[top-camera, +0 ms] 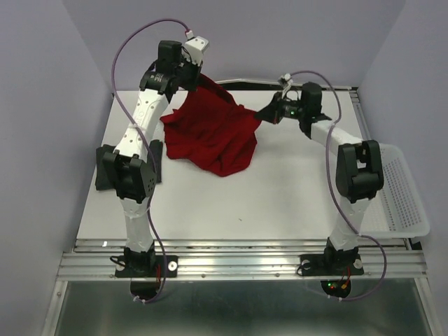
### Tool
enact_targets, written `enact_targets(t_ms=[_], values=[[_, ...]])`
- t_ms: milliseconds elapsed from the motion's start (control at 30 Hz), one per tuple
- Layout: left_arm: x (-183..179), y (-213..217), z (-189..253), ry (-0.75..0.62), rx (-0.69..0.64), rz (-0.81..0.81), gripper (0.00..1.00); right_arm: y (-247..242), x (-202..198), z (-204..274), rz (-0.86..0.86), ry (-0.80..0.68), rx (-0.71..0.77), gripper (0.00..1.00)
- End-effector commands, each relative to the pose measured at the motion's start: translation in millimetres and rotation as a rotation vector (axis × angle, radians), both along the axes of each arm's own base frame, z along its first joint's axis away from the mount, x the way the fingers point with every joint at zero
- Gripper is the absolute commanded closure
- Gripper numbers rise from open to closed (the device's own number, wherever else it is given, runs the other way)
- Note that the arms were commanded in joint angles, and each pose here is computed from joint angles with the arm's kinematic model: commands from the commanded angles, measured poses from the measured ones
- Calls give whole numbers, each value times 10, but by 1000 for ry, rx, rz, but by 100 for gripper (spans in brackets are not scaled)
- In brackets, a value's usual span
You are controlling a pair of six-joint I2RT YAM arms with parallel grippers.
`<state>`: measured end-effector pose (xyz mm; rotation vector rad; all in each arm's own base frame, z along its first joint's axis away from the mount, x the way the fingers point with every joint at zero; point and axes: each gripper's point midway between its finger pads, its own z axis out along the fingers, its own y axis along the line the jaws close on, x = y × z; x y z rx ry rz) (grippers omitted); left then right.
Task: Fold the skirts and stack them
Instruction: Flatten the skirt out
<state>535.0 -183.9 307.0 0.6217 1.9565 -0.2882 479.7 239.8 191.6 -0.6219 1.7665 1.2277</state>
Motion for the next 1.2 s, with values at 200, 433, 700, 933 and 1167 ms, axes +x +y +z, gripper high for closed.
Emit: enact_targets(t_ms=[200, 433, 700, 933, 1167], values=[[-363, 648, 1383, -399, 18, 246, 100, -1073, 191, 1949, -466, -486, -314, 99], [-1379, 450, 1706, -404, -149, 45, 100, -1201, -686, 2698, -498, -604, -324, 99], [-2075, 292, 1436, -215, -296, -51, 100, -1368, -1321, 3107, -529, -670, -403, 99], [-1830, 189, 518, 84, -299, 23, 99, -1227, -764, 2109, -405, -414, -460, 99], [-1208, 152, 58, 190, -206, 92, 37, -849, -255, 1195, -293, -204, -464, 43]])
